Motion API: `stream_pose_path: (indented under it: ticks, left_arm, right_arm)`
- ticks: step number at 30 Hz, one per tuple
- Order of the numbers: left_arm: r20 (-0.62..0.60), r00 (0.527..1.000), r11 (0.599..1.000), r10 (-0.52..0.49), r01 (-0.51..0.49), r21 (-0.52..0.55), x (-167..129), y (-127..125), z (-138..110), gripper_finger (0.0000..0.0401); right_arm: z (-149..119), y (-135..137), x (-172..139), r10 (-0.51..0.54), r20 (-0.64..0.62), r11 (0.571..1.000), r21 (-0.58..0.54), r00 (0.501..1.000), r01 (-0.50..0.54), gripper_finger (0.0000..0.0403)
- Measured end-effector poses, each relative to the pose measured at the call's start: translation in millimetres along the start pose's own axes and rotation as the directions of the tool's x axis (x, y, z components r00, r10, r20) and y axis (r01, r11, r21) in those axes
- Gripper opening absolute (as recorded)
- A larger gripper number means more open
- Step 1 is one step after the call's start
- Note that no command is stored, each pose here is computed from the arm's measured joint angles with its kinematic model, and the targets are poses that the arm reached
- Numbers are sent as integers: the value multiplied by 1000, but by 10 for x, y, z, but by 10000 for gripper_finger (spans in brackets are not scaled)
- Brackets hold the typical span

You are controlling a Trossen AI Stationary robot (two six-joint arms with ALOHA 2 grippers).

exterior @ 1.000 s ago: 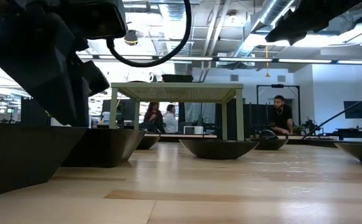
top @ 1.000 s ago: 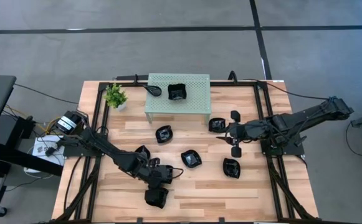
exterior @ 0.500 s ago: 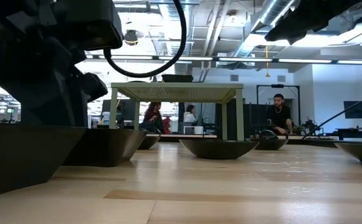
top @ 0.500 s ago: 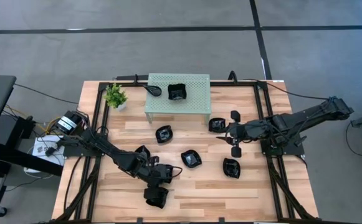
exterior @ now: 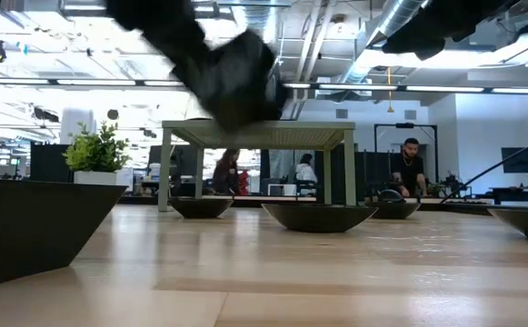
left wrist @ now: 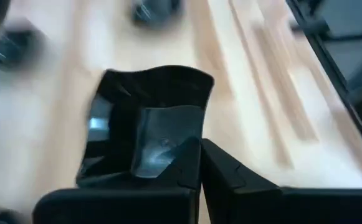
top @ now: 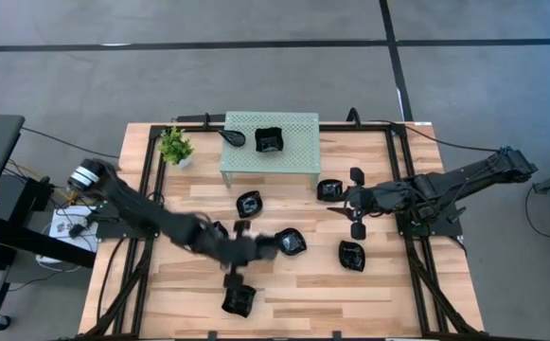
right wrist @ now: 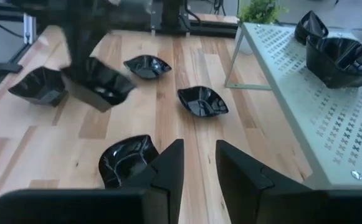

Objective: Pick & Place Mini shaped plates
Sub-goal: Stack the distorted square plate on top of the other distorted square plate on the shelf

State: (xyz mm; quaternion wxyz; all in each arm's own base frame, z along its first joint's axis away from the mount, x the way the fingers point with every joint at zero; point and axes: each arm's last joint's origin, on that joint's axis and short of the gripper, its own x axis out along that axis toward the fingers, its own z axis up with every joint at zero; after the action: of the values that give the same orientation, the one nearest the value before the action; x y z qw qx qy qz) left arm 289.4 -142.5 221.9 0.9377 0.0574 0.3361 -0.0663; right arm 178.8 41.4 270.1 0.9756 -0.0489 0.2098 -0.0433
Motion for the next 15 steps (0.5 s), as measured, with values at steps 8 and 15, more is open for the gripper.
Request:
stream_pose_path:
  ticks: [8,15]
  left_arm:
    - [178,952,965,251,-260,33,-432,1028,477,7]
    - [133,887,889,441,-453,73,-571,1965,423,7]
  right_arm:
    - [3,0,0,0,2,1000,1,1000,0,87]
    - [-2,-1,0,0,-2,1000,-3,1000,0,87]
